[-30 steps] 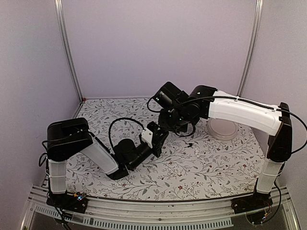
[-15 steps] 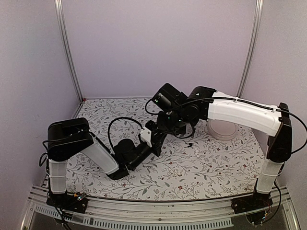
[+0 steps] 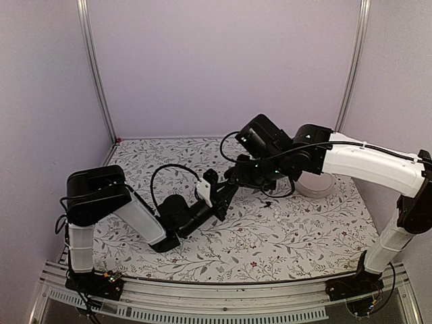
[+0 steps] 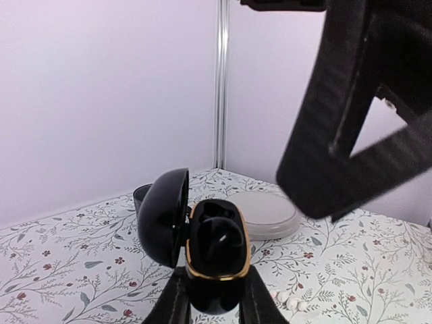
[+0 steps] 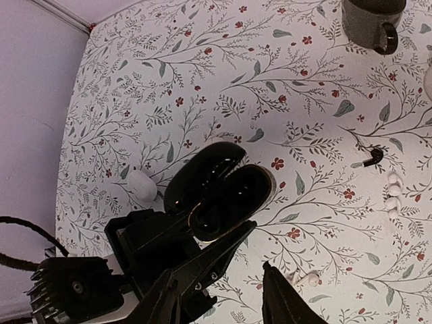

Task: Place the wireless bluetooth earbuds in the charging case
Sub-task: Adjust the right earbud in the right side groove of the charging case, then pick up the left earbud from the center of the board.

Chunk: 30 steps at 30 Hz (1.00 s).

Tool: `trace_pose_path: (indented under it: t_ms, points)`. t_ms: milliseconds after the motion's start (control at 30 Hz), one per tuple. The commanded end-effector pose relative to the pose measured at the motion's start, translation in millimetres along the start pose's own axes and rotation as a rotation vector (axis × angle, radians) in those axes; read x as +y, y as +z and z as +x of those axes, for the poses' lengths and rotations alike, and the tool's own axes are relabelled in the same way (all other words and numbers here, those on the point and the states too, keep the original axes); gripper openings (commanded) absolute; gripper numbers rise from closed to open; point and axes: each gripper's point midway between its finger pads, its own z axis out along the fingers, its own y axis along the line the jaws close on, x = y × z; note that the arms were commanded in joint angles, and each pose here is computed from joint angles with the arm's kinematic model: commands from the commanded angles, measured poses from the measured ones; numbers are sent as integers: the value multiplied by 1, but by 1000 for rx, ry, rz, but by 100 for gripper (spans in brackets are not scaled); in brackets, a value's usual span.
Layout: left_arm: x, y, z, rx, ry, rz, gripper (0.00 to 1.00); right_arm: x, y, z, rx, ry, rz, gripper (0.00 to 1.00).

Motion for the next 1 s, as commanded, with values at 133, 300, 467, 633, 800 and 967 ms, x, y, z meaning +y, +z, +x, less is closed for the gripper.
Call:
trace_pose_path:
  t_ms: [133,300,467,633,800,967]
  points:
    - [7,-9,-34,-92,-66,74,0,-15,-33,-27,-122,-22,-98,46]
    - [20,-23,-43,-65,-87,79,0,-73,-24,-29,-105,42,-68,46]
    - [33,-41,-54,-38,-107,67,0,-129,19,-14,-10,85,-62,44]
    - [34,-60,-66,-16,-133,123,0,-149,56,-15,13,14,-58,43]
    - [6,-84,-83,-45,-125,343,0,-161,89,-23,30,-27,-59,41]
    - [-6,-101,-94,-60,-139,483,0,-162,114,-27,37,-115,-64,40]
